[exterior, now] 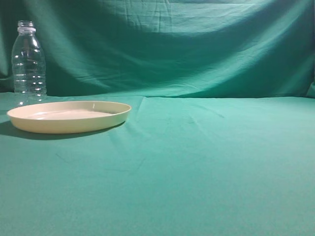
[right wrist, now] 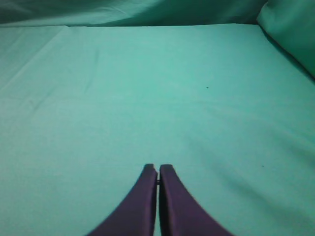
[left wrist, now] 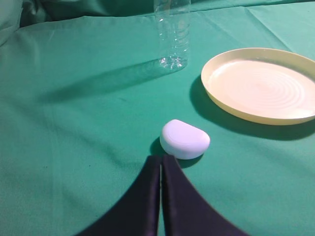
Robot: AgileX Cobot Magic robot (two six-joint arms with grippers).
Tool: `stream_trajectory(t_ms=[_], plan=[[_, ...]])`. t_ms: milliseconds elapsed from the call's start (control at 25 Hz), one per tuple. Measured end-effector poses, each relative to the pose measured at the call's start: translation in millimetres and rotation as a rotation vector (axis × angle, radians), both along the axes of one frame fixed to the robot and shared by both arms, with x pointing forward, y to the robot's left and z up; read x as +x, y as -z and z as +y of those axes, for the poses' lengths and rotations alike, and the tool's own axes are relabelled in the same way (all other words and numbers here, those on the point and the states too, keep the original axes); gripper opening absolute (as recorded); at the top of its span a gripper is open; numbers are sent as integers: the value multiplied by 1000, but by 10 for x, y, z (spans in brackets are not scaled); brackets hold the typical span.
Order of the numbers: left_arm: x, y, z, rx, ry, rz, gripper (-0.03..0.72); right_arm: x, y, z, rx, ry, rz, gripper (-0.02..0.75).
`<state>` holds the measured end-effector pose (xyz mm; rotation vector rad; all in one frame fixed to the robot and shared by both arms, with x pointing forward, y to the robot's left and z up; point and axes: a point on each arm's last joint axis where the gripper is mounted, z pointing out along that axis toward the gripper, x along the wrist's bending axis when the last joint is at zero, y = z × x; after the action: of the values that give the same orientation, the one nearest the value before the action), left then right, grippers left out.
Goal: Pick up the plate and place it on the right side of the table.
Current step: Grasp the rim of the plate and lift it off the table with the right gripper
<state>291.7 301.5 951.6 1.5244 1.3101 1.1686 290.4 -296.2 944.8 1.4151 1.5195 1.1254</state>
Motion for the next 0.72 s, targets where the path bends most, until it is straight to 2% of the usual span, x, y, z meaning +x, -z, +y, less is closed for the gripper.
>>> stream_trajectory(t_ms=[600, 720], plan=[[0, 0, 0, 0, 0, 0, 0, 0, -1, 0, 7, 2, 0, 0], [0, 0, 0, 0, 0, 0, 0, 13, -25, 3, -26, -12, -44, 0]])
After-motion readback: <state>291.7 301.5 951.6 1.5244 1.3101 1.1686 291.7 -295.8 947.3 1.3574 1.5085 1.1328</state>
